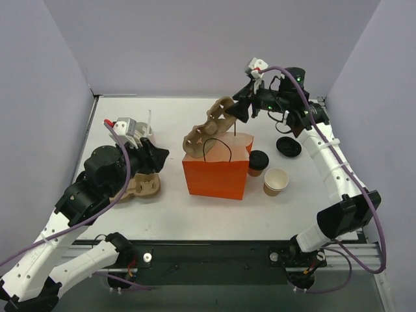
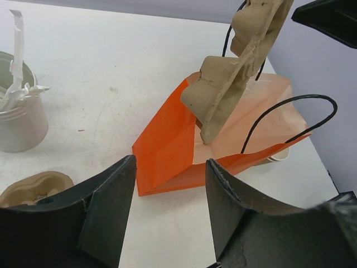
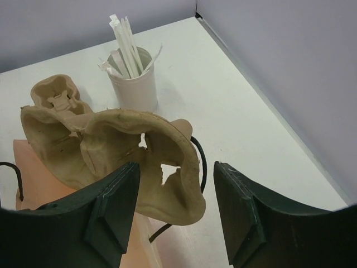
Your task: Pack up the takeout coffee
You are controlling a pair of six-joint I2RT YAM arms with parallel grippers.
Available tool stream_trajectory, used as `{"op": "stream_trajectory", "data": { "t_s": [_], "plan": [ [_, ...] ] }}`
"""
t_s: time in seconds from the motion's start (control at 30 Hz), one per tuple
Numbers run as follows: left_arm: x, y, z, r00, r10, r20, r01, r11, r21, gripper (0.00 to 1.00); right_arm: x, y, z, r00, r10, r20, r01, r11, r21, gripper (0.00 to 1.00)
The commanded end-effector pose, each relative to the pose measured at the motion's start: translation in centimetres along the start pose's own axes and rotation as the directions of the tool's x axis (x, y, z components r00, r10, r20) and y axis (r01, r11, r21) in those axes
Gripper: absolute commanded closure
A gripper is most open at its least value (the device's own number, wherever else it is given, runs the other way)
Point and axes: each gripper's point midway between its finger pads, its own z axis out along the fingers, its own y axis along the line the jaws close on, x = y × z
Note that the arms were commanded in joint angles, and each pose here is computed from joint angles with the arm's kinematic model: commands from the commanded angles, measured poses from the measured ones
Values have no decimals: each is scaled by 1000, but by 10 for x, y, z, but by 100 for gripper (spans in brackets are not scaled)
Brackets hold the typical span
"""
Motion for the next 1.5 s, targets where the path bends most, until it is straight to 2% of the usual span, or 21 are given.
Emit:
{"op": "stream_trajectory", "data": {
  "t_s": [0.0, 0.1, 0.2, 0.23, 0.33, 0.53, 0.7, 0.9, 1.03, 1.23, 1.47],
  "plan": [
    [-6, 5, -3, 1000, 14, 25, -13, 1000, -20, 38, -14, 6, 10, 992, -124, 33, 126, 991, -46, 46],
    [-6, 6, -4, 1000, 15, 26, -15, 1000, -25, 38, -15, 3, 13, 989, -146, 27, 146, 989, -30, 50],
    [-4, 9, -6, 1000, 17, 23, -16, 999, -32, 38, -13, -1, 17, 988, -153, 16, 153, 988, -13, 61],
    [-3, 9, -7, 1000, 17, 22, -16, 999, -34, 38, -15, -1, 17, 987, -160, 18, 161, 987, -8, 69],
    [-5, 10, -9, 1000, 18, 25, -17, 999, -37, 38, -18, -3, 13, 984, -175, 18, 175, 985, 14, 82],
    [-6, 12, -9, 999, 24, 33, -22, 999, -46, 38, -27, 2, 3, 982, -188, 28, 187, 982, 30, 96],
    [-6, 9, -7, 999, 20, 29, -19, 999, -35, 38, -38, 7, -4, 991, -122, 47, 121, 992, 34, 95],
    [1, 11, -3, 1000, 14, 14, -14, 999, -41, 38, -47, 16, -11, 997, -38, 69, 36, 999, 35, 84],
    [3, 8, 0, 1000, 6, 9, -6, 1000, -28, 38, -43, 19, -14, 998, -2, 63, -1, 999, 45, 91],
    [5, 8, 2, 1000, 8, 1, -8, 1000, -27, 38, -58, 22, -21, 992, 63, 110, -70, 996, 59, 91],
    [7, 13, 1, 1000, -9, 3, 9, 999, -50, 38, -86, 22, -35, 960, 202, 195, -226, 968, 108, 91]
  ]
}}
